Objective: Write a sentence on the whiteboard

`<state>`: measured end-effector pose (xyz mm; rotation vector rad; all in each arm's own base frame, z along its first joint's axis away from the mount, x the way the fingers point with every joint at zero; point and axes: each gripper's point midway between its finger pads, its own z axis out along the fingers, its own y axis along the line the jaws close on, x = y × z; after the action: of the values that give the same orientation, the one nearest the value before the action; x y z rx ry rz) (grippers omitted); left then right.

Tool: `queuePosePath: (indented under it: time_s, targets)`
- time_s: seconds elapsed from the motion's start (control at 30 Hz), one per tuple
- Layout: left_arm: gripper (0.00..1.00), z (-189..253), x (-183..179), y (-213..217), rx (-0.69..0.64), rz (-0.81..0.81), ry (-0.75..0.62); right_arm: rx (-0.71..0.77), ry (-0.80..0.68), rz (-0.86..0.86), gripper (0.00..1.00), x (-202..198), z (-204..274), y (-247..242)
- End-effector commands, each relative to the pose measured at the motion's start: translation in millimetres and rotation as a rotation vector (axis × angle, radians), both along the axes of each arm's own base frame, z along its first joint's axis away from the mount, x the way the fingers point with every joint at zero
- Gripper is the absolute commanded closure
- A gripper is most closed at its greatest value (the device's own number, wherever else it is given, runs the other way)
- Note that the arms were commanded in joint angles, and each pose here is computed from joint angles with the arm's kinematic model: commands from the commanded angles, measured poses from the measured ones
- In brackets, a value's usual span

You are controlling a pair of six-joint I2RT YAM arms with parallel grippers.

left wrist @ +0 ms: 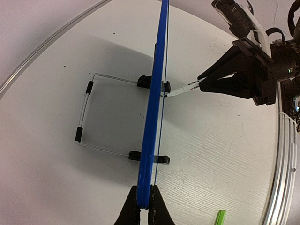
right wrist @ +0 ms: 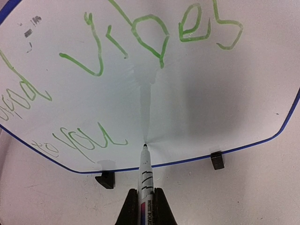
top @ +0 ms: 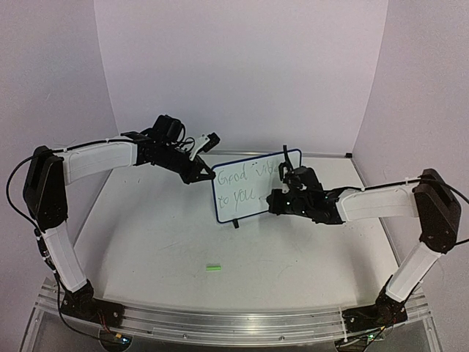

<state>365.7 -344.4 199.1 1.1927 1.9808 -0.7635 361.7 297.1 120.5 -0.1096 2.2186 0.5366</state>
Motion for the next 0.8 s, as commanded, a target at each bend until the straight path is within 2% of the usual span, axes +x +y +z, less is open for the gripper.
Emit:
queuePosePath:
  time_s: [0.0,0.77]
  targets:
    - [1.00,0.1,5.4,15.3,0.067,0.034,-0.069,0.027,-0.046,-0.019,1.00,13.6,14.7,5.8]
    - [1.00,0.4,5.5,14.9,0.064,0.035,-0.067,0.042,-0.055,-0.039,1.00,14.7,18.6,0.6]
